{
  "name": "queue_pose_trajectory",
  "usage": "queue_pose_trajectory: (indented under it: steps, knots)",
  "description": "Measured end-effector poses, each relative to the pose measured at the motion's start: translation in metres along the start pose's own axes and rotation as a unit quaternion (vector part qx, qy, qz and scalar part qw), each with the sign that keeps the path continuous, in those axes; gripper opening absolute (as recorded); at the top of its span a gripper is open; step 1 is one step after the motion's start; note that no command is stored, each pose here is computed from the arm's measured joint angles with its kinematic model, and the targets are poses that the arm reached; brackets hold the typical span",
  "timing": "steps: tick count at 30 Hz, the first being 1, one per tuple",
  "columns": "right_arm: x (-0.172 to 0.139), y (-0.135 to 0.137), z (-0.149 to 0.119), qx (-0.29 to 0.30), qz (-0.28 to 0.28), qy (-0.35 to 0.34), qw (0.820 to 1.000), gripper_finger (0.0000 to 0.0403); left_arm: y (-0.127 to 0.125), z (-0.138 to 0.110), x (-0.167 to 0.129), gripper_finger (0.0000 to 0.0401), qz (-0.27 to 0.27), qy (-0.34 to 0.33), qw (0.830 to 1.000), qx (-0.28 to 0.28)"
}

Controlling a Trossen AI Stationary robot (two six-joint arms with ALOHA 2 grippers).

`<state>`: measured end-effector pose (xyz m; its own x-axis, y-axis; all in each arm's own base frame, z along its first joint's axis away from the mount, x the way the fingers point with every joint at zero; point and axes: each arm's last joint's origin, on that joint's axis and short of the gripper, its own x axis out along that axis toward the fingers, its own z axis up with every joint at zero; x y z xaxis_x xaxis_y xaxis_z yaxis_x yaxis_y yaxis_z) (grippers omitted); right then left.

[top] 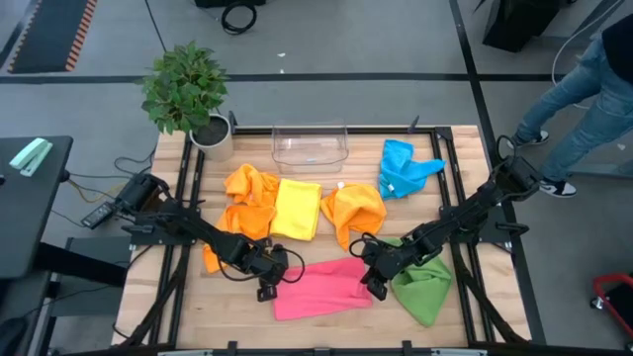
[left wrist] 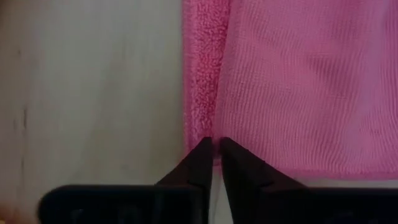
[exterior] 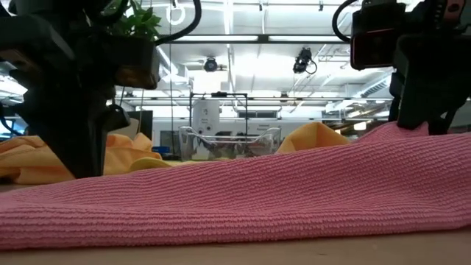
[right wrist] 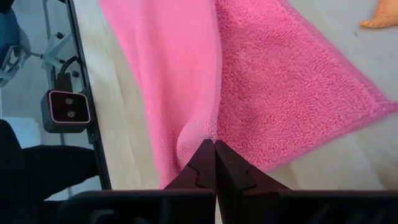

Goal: Fold microfiber towels
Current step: Fold the pink microfiber cloth

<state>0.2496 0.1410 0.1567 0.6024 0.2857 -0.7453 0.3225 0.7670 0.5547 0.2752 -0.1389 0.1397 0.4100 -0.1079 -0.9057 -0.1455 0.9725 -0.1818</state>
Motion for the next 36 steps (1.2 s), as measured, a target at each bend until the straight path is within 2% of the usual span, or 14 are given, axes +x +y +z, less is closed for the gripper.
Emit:
queue_pose_trajectory:
  steps: [2,9,11,16,22,32,36]
  knots:
    - [-0.001,0.0,0.0,0.0,0.002,0.001,1.0,0.0001,0.0,0.001,0.0,0.0009,0.002,-0.005,1.0,-0.001]
    - [-0.02,0.012,0.01,-0.016,0.005,-0.014,1.0,0.0001,-0.003,0.003,-0.005,0.0006,-0.007,-0.024,1.0,-0.002]
    - [-0.026,0.015,0.013,-0.022,-0.011,-0.013,1.0,0.0001,-0.006,0.004,-0.007,0.0004,-0.015,-0.032,0.999,0.0]
    - [-0.036,0.009,0.021,-0.036,-0.102,0.008,0.994,0.0001,-0.009,0.003,-0.011,0.0003,-0.02,-0.034,0.999,0.005]
    - [-0.034,0.005,0.03,-0.055,-0.119,-0.007,0.991,0.0001,-0.008,0.002,-0.011,0.0002,-0.018,-0.032,0.999,0.002]
    - [-0.018,-0.012,0.034,-0.043,-0.169,0.019,0.984,0.0002,-0.007,0.002,-0.011,0.0001,-0.011,-0.029,0.999,-0.01]
    - [-0.016,-0.015,0.037,-0.036,-0.176,0.014,0.984,0.003,-0.007,0.002,-0.011,0.0004,-0.012,-0.029,0.999,-0.019]
